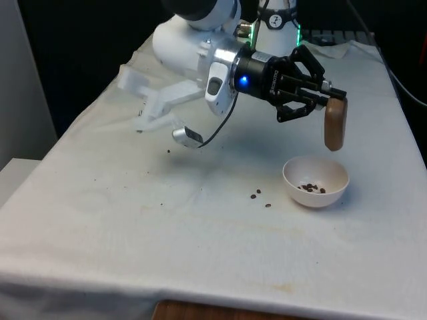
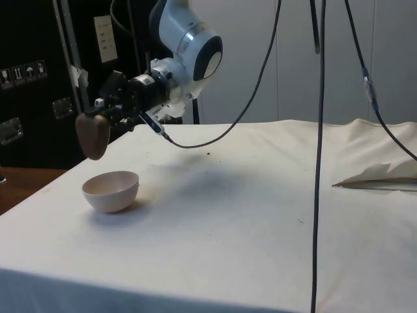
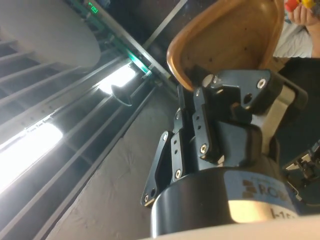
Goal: Pour the coffee beans from the cup into the bowl.
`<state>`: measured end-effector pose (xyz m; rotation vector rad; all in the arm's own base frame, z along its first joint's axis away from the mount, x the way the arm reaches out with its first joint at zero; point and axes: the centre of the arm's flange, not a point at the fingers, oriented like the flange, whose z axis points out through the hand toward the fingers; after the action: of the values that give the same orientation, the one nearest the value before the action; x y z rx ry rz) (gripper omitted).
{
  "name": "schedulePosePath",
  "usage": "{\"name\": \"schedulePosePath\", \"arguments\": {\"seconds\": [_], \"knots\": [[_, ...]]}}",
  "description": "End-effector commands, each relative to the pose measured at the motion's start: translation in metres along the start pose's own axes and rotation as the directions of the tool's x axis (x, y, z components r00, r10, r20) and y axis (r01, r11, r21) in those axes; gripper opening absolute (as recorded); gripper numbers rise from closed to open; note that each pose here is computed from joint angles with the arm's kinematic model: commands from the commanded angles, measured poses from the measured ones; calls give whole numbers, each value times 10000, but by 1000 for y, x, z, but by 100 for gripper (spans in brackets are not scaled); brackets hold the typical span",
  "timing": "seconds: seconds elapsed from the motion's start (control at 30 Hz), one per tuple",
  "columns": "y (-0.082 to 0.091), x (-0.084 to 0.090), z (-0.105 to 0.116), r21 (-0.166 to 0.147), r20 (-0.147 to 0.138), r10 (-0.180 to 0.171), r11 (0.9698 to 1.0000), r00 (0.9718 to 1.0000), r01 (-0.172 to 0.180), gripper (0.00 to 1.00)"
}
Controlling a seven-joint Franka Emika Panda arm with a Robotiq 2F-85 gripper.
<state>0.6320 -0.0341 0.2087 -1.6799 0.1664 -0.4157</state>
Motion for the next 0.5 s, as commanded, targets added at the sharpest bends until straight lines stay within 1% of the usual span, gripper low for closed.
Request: {"name": "schedulePosePath", "arguments": {"seconds": [0.0,0.03,0.3,0.33,0.37,0.4,0.47], "knots": [[0,0,0,-40,7,-3,10000,10000,3,3],[-4,1,0,-252,36,56,9997,10000,-55,3],[-13,3,0,-454,67,-76,9989,9999,79,3],[-10,3,0,-274,60,-128,9995,9999,129,3],[-11,4,1,-293,74,-150,9995,9999,152,3],[-14,4,1,-467,93,-100,9989,9999,104,3],[-15,5,0,-532,101,-135,9985,9999,140,3]]}}
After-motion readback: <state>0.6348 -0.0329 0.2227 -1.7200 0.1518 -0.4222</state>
